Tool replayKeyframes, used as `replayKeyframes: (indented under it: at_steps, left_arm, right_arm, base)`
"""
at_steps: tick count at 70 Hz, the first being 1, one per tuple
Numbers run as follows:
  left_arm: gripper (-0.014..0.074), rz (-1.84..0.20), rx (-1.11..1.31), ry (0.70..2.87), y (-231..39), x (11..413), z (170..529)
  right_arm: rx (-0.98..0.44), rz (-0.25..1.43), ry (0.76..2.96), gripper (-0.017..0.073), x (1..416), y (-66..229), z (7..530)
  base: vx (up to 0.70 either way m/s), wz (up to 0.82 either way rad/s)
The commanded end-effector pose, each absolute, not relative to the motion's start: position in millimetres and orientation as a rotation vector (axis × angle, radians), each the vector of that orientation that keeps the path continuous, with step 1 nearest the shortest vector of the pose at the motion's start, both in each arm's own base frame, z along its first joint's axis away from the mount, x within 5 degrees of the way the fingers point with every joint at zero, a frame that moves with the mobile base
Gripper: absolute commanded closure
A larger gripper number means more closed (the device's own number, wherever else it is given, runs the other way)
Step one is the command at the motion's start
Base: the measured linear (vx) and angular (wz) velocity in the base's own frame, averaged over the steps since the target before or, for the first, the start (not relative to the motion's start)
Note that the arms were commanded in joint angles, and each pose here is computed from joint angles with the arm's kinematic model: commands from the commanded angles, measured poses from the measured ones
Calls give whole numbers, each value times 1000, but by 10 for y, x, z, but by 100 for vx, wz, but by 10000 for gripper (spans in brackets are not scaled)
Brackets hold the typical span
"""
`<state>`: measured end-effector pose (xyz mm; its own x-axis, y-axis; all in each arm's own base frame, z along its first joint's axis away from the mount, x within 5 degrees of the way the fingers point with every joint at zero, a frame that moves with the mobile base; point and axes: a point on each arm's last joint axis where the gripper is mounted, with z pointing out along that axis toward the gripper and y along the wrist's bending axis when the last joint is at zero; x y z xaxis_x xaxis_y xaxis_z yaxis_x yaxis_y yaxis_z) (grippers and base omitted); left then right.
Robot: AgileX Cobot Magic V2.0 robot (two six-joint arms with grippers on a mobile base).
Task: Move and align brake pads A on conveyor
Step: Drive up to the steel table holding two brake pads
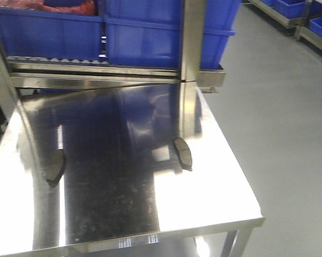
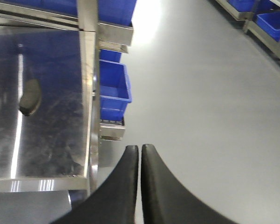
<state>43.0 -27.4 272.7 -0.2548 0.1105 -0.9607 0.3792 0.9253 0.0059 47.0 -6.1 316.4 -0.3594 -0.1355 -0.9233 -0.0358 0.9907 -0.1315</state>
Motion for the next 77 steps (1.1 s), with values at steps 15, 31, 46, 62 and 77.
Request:
replayKeyframes:
  at_steps: [15, 31, 46, 62, 77]
  left_arm:
    - [600, -276, 327, 1757, -269, 455, 2848]
    - [600, -276, 327, 1757, -269, 455, 2848]
    - [600, -276, 327, 1757, -269, 455, 2848]
    - [600, -276, 327, 1757, -269, 455, 2848]
    - [600, -276, 327, 1757, -269, 455, 2848]
  right_arm:
    - [-132, -114, 1856, 560, 497, -58, 3295]
    - [-132, -114, 1856, 560, 497, -58, 3295]
    - [-132, -114, 1856, 560, 497, -58, 3295]
    - [-132, -114, 1856, 560, 497, -58, 3295]
    - [-132, -114, 1856, 560, 497, -58, 3295]
  base:
    - [4, 29]
    - [4, 12]
    - [8, 9]
    - [15, 7]
    - [16, 2]
